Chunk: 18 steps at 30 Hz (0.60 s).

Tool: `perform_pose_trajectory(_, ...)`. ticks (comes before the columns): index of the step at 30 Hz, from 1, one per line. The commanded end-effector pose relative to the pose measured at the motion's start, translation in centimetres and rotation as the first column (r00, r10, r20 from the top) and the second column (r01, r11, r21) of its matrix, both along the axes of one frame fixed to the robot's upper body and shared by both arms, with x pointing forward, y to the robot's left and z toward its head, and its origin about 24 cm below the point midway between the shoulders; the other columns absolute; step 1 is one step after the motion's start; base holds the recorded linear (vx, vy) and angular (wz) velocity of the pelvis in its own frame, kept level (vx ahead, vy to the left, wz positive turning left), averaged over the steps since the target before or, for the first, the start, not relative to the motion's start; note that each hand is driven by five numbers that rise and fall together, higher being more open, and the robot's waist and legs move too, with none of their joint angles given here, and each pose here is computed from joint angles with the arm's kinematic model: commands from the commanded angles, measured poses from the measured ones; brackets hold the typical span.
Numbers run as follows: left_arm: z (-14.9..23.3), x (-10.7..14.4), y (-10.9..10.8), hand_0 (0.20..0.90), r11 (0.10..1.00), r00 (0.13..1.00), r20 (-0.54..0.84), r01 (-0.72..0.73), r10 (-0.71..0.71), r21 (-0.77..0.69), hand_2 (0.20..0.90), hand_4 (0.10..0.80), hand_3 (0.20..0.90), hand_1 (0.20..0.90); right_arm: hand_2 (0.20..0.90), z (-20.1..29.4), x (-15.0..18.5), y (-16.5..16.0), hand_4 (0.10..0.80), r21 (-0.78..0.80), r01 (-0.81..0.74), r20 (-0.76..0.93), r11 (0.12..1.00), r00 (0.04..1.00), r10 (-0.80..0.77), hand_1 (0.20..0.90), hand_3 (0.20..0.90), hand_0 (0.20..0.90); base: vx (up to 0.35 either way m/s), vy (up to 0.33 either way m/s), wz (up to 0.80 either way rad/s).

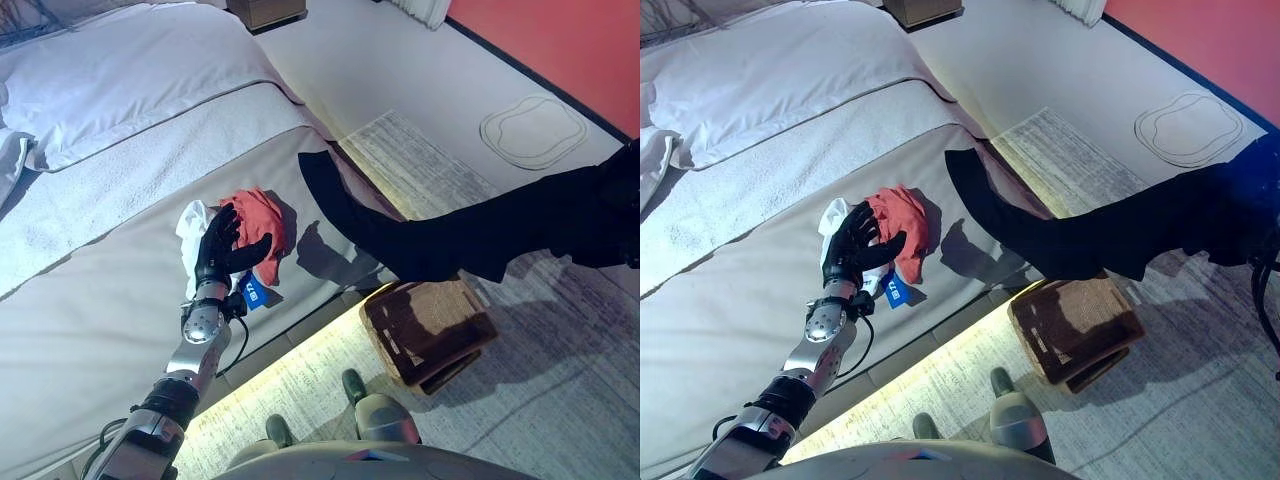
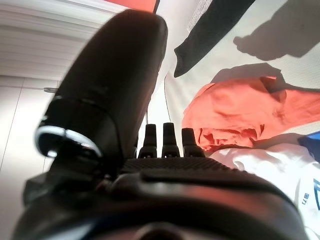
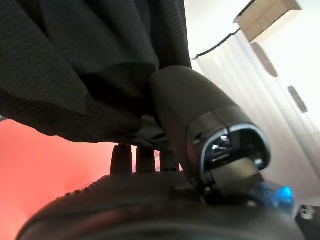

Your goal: Pick up the clothes from the bed and place them into the basket

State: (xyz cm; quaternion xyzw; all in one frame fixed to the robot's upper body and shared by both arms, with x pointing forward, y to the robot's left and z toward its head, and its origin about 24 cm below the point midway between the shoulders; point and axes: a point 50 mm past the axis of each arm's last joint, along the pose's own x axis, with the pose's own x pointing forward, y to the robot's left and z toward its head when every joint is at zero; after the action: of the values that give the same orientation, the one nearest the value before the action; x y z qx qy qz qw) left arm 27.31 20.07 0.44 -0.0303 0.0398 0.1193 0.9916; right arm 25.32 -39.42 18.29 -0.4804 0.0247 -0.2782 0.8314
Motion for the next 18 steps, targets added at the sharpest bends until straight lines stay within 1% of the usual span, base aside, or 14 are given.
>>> perform_pose_trajectory(1, 2.1, 1.4, 1.4, 0.900, 0.997, 0.990, 0.130, -0.056, 0.048, 0.059, 0.900, 0.800, 0.900, 0.900, 0.300, 6.1, -2.0, -1.8, 0.100, -0.081, 0.103, 0.243, 0.991, 0.967, -0.080, 0.300, 0.200, 0.300, -0.025, -0.016, -0.15)
perform_pose_trajectory(4, 2.1, 1.5, 1.7, 0.900, 0.995, 0.989, 0.132, -0.071, 0.062, 0.067, 0.900, 0.800, 0.900, 0.900, 0.300, 5.0, -2.8, -2.5, 0.100, -0.050, 0.128, 0.209, 0.991, 0.971, -0.115, 0.300, 0.200, 0.300, -0.053, -0.023, -0.08)
perform_pose_trajectory(10, 2.3, 1.5, 1.9, 0.900, 0.993, 0.988, 0.136, -0.081, 0.069, 0.081, 0.900, 0.800, 0.900, 0.900, 0.300, 3.6, -3.9, -3.2, 0.100, 0.004, 0.132, 0.157, 0.991, 0.979, -0.132, 0.300, 0.200, 0.300, -0.037, -0.016, -0.11)
perform_pose_trajectory(14, 2.4, 1.6, 1.9, 0.900, 0.993, 0.989, 0.135, -0.075, 0.063, 0.090, 0.900, 0.800, 0.900, 0.900, 0.300, 2.0, -3.8, -2.9, 0.100, 0.046, 0.086, 0.069, 0.995, 0.994, -0.089, 0.300, 0.200, 0.300, -0.033, -0.020, -0.09)
perform_pose_trajectory(18, 2.5, 1.8, 1.6, 0.900, 0.993, 0.989, 0.136, -0.066, 0.053, 0.094, 0.900, 0.800, 0.900, 0.900, 0.300, -0.6, -2.7, -1.6, 0.100, 0.114, 0.003, -0.036, 0.993, 0.999, 0.001, 0.300, 0.200, 0.300, -0.022, -0.015, -0.19)
